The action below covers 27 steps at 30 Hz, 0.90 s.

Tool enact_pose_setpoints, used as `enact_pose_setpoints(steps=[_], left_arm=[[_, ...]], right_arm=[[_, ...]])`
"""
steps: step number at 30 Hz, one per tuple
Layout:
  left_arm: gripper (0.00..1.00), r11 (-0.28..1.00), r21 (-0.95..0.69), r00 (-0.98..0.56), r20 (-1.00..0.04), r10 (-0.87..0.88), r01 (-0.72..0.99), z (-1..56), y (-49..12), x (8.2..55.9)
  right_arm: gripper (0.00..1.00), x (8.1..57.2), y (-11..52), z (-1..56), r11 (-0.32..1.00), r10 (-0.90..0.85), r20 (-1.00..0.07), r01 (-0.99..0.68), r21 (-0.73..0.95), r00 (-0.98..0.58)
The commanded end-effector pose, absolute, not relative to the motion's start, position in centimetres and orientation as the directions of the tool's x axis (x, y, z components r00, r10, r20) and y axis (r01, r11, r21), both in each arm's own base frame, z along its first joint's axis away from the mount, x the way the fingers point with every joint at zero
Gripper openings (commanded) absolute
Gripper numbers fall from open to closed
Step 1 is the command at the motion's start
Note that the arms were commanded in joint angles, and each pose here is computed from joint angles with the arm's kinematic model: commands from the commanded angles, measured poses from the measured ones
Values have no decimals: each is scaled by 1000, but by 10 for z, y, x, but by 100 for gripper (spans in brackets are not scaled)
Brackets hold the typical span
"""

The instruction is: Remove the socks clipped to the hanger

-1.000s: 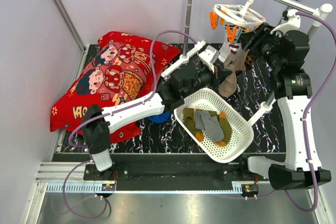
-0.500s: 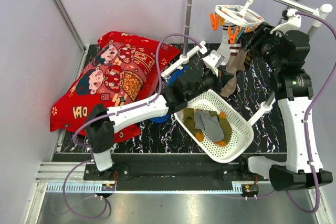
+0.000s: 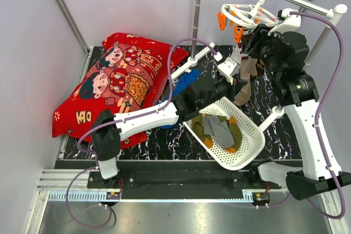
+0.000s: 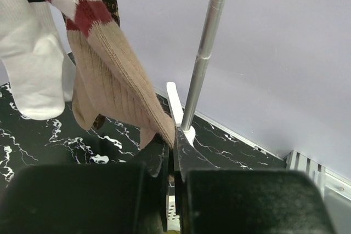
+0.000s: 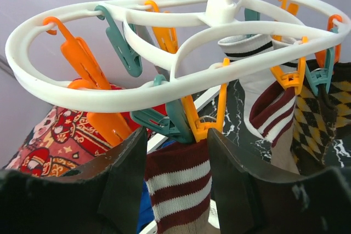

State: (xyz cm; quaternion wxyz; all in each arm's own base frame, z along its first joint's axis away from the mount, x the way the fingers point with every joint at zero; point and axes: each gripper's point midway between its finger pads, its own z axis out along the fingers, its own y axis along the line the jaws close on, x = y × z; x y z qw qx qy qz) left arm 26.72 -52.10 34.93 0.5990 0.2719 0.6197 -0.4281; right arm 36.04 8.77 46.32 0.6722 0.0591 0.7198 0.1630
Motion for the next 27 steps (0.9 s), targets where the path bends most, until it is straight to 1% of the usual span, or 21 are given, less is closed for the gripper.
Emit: enact_pose_setpoints(steps=[1,5,7,9,10,12,16,18,27], left_arm=[[0,500,-194,-65,-963,-263,844,388,-515,270],[0,500,-195,-64,-962,-266,844,390,-515,269],[0,504,-195,-66,-963,-262,842,389,-514,271],[0,502,-191,-63,-963,-261,843,388,-515,270],[0,502,-191,-63,-963,-262,844,388,-514,269],[0,501,-192,-61,-962,-266,844,389,-514,269],[0,509,-188,-52,-962,-269,840,393,-513,271],[0,516,-191,-53,-961,-270,835,392,-513,273],[0,520,-194,-53,-961,-273,832,393,-509,272]], right_arm=[[56,360,76,486,968,240,-971,-69,240,-9],[56,361,75,486,970,236,-972,-59,237,-17],[56,355,76,492,964,256,-967,-71,256,-7],[57,347,80,494,958,269,-963,-98,271,-31],[58,342,80,505,952,287,-958,-107,288,-20],[59,337,77,500,954,284,-957,-85,288,-62],[61,333,71,502,963,258,-962,-56,263,-84],[62,337,72,488,969,236,-960,-40,245,-150],[62,332,41,484,974,227,-961,59,221,-159]])
